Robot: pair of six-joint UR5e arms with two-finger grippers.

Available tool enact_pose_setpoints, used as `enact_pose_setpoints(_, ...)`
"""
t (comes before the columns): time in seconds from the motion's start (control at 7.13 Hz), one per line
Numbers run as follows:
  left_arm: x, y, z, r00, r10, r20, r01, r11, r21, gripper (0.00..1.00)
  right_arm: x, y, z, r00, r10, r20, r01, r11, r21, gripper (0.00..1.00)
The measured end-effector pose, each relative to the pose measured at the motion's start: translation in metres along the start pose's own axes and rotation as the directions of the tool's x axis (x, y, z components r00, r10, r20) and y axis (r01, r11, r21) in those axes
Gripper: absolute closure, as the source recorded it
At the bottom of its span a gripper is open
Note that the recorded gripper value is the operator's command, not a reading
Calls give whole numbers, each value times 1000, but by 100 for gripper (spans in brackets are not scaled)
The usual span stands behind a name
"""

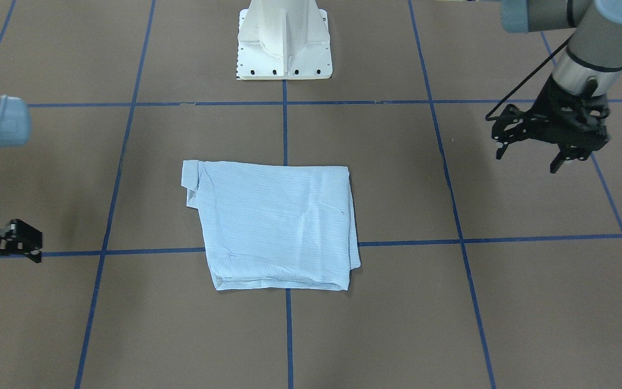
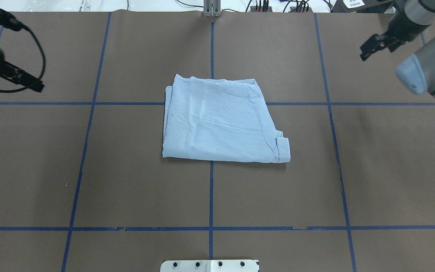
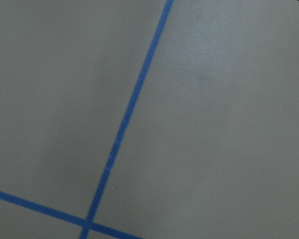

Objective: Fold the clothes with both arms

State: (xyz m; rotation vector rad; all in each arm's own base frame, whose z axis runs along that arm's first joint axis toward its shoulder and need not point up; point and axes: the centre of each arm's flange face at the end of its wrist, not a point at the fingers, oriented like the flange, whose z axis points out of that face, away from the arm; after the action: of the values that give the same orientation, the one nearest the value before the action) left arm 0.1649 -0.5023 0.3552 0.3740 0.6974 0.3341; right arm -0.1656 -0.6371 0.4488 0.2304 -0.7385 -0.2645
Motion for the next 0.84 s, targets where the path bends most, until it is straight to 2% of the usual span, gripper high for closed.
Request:
enact_pose_setpoints(0.14,-43,25,-10,1000,14,12,-14,1000,-17,0,52,48,-2,1000,-2,1,2,1000,-18,0)
enact_pose_setpoints(0.28,-82,52,-19,1000,-6,29,7,1000,-29,0,101,104,-5,1000,31,1,-31,999,-36,0)
enact_pose_setpoints(0.56,-142,105,-31,993,-106,59,109,993,-45,0,169,213,-26,988,155,-10,-156,987,-45,0)
enact_pose_setpoints(0.7,-157,120,-36,990,-136,48,138,989,-44,0,180,249,-38,980,200,-11,-200,979,-44,0)
enact_pose_setpoints(0.84,-171,134,-39,989,-145,40,147,988,-48,0,178,265,-47,975,223,-11,-223,973,-51,0)
